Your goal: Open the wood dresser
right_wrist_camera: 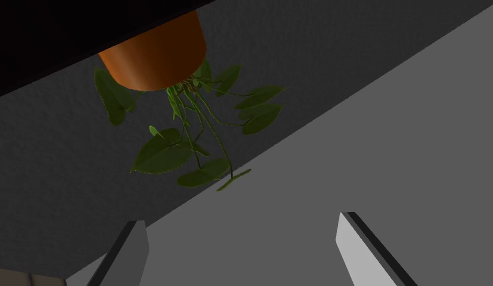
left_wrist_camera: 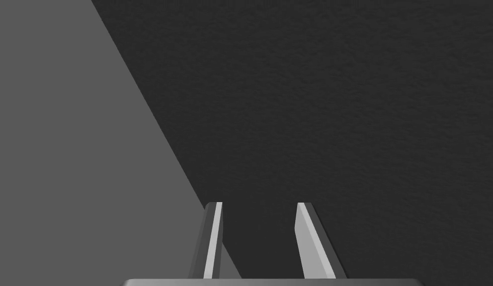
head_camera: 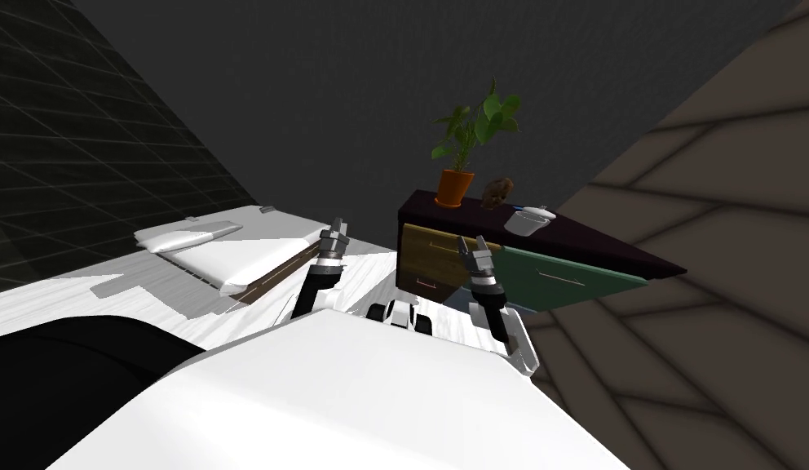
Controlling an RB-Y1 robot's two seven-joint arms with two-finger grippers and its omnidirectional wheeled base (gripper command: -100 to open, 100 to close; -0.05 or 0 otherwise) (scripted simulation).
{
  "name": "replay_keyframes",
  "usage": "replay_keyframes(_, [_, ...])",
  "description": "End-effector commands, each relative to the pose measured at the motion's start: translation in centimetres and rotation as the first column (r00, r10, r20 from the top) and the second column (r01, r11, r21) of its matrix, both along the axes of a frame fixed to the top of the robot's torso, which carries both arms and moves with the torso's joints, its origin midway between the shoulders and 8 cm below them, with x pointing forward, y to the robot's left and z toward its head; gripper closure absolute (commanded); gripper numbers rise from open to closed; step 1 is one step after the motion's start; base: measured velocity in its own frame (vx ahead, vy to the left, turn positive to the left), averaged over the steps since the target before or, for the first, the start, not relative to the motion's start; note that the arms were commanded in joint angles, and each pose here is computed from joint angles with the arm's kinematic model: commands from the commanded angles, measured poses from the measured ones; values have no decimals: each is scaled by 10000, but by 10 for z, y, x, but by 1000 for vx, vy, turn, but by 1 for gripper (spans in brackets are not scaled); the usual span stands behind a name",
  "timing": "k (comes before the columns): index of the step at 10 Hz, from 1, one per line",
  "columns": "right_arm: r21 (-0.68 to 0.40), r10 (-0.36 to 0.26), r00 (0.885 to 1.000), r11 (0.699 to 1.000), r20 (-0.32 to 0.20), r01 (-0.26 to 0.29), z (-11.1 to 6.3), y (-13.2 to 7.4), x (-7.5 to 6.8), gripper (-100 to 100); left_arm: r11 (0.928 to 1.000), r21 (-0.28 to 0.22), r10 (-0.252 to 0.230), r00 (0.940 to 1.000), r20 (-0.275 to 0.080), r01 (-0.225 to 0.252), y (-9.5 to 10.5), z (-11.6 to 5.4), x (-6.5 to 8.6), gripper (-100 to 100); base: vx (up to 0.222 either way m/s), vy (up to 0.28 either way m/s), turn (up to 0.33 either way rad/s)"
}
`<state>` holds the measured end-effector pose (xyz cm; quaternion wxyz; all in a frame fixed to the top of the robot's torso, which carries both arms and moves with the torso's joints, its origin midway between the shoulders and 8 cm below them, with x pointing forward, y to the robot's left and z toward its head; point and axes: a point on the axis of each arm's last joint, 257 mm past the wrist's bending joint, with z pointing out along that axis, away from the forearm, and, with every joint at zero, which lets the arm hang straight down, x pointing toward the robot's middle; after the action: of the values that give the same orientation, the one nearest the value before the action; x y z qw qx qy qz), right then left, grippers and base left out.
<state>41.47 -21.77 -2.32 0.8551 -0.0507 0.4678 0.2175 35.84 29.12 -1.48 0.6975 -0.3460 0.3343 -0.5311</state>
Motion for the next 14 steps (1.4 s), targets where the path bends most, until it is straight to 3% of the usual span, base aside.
replay_keyframes(1, [-1040, -602, 9981, 9927, 99, 609, -9, -1, 9, -100, 10000, 0, 1, 10000, -1, -1, 0, 0, 0, 0, -18, 67, -84])
replay_keyframes(2, [-1673, -925, 9957, 9815, 78, 925, -19, -2, 17, -100, 10000, 0, 0, 10000, 0, 0, 0, 0, 0, 0, -29, 72, -104])
replay_keyframes(7, [-2887, -1610, 9860, 9428, 425, 1664, -28, -3, 25, -100, 10000, 0, 0, 10000, 0, 0, 0, 0, 0, 0, -15, 54, -61])
replay_keyframes(10, [-4251, -2273, 9713, 8741, 698, 2351, -47, -7, 41, -100, 10000, 0, 0, 10000, 0, 0, 0, 0, 0, 0, -15, 64, -122])
replay_keyframes(12, [-4509, -2413, 9663, 8552, 898, 2555, -47, -7, 41, -100, 10000, 0, 0, 10000, 0, 0, 0, 0, 0, 0, -11, 53, -29])
replay_keyframes(13, [-5053, -2648, 9589, 8165, 1020, 2792, -56, -10, 49, -100, 10000, 0, 0, 10000, 0, 0, 0, 0, 0, 0, -10, 42, -146])
replay_keyframes(14, [-5212, -2727, 9551, 8018, 1160, 2923, -56, -10, 49, -100, 10000, 1, 1, 10000, -1, -1, 0, 0, 0, 0, -5, 51, -77])
